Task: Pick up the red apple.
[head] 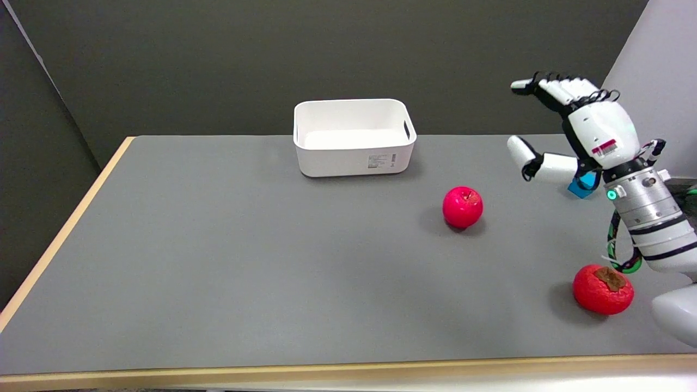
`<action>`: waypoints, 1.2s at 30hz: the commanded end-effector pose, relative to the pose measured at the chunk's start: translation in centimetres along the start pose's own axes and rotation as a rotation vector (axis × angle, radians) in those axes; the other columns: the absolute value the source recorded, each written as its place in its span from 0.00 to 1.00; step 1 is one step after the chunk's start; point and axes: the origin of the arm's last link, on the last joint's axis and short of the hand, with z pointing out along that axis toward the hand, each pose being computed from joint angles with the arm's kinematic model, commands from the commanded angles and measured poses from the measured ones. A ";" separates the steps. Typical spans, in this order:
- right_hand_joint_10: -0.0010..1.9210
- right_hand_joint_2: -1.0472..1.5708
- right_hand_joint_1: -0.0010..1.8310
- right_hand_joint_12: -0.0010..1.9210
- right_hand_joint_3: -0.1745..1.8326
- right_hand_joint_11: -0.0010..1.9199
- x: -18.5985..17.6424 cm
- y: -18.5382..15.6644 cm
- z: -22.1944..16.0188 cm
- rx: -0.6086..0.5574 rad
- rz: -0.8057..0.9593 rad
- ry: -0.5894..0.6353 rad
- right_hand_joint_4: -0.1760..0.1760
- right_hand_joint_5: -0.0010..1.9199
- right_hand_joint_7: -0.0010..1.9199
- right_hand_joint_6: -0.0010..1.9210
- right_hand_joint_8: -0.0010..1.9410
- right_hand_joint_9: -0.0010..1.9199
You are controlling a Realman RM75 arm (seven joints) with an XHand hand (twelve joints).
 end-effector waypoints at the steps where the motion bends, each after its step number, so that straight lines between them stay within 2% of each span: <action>1: 0.39 0.64 0.13 0.70 0.58 0.15 -4.4 -1.0 -1.7 0.012 0.052 -0.321 0.94 0.15 0.20 0.32 0.24 0.18; 3: 0.39 0.65 0.14 0.70 0.54 0.14 -5.7 -1.2 -1.3 0.023 0.048 -0.354 0.92 0.15 0.21 0.30 0.21 0.17; 10: 0.38 0.65 0.14 0.69 0.54 0.13 -9.1 -2.7 1.9 0.094 0.028 -0.394 0.91 0.14 0.20 0.29 0.20 0.16; 16: 0.38 0.65 0.14 0.69 0.54 0.13 -10.7 -1.8 1.6 0.037 0.027 -0.444 0.90 0.14 0.19 0.28 0.20 0.16; 17: 0.38 0.65 0.14 0.69 0.54 0.13 -10.9 -3.0 1.5 0.046 0.080 -0.438 0.90 0.14 0.19 0.28 0.19 0.16; 18: 0.38 0.65 0.14 0.69 0.54 0.13 -10.5 -7.3 1.1 0.087 0.275 -0.406 0.90 0.14 0.19 0.28 0.19 0.16; 19: 0.38 0.65 0.14 0.69 0.54 0.13 -12.1 -1.5 0.9 -0.005 0.040 -0.477 0.90 0.14 0.19 0.27 0.19 0.16; 25: 0.37 0.66 0.14 0.68 0.54 0.12 -13.8 -0.9 -0.2 -0.066 0.055 -0.526 0.91 0.13 0.19 0.27 0.19 0.16; 34: 0.37 0.66 0.15 0.67 0.54 0.12 -15.3 -1.0 -1.5 -0.092 0.067 -0.589 0.90 0.13 0.18 0.27 0.19 0.15; 35: 0.37 0.66 0.15 0.67 0.54 0.12 -15.3 -2.7 -1.4 -0.074 0.135 -0.572 0.90 0.13 0.18 0.27 0.19 0.15; 36: 0.37 0.66 0.15 0.67 0.54 0.12 -14.9 -6.6 -1.4 -0.033 0.299 -0.532 0.90 0.13 0.18 0.27 0.19 0.15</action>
